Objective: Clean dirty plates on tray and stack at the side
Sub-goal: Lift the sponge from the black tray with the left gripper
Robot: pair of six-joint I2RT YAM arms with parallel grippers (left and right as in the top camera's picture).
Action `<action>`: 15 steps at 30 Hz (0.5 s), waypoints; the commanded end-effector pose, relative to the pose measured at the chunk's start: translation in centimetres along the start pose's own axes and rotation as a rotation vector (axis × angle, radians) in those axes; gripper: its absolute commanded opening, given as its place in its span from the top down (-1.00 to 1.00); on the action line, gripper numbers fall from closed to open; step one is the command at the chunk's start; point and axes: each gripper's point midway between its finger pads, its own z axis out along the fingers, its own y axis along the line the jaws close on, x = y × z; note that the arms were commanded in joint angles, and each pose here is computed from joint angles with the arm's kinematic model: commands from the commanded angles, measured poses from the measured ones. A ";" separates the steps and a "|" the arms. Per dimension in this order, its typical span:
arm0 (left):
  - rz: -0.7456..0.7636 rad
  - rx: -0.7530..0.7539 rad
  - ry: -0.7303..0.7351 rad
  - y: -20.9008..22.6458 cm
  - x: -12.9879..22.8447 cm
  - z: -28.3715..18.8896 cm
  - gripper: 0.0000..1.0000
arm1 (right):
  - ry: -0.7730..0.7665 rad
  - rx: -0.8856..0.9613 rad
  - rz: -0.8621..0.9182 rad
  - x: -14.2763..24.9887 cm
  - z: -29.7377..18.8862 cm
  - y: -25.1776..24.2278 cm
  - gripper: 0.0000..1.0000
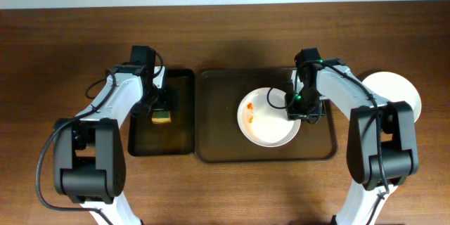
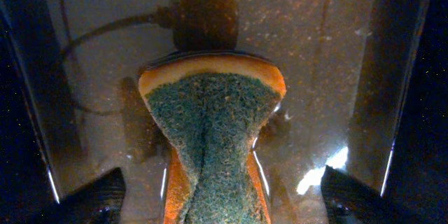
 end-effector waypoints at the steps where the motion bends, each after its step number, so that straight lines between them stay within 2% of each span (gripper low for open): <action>1: 0.005 0.012 -0.010 -0.3 -0.4 -0.2 -0.48 | -0.002 -0.002 0.005 0.1 0.1 0.0 0.55; 2: 0.005 0.011 -0.008 -0.3 -0.4 -0.1 -0.46 | -0.001 -0.002 0.005 0.1 0.1 0.0 0.81; 3: 0.005 0.011 -0.006 -0.2 -0.4 0.0 -0.26 | 0.001 -0.001 0.004 0.1 0.1 0.0 0.92; 5: 0.005 0.011 -0.005 -0.2 -0.5 0.5 -0.04 | 0.002 -0.002 0.004 0.2 0.1 0.0 0.92; 6: 0.005 0.011 -0.002 -0.2 -0.5 0.8 0.10 | 0.002 -0.002 0.004 0.2 0.1 0.0 0.92; 7: 0.004 0.011 0.005 -0.2 -0.4 1.0 0.35 | 0.002 -0.002 0.004 0.2 0.1 0.0 0.92; 9: 0.004 0.011 0.003 -0.2 -0.5 1.1 0.61 | 0.002 -0.002 0.004 0.2 0.1 0.0 0.92; 11: 0.005 0.011 -0.009 -0.2 -0.9 0.9 0.63 | 0.001 -0.002 0.004 0.2 0.1 0.0 0.87; 12: 0.005 0.012 -0.010 -0.2 -0.9 0.9 0.59 | 0.001 -0.002 0.004 0.1 0.1 0.0 0.76; 15: 0.005 0.011 0.003 -0.2 -0.6 0.9 0.37 | 0.001 -0.001 0.004 0.2 0.1 0.0 0.76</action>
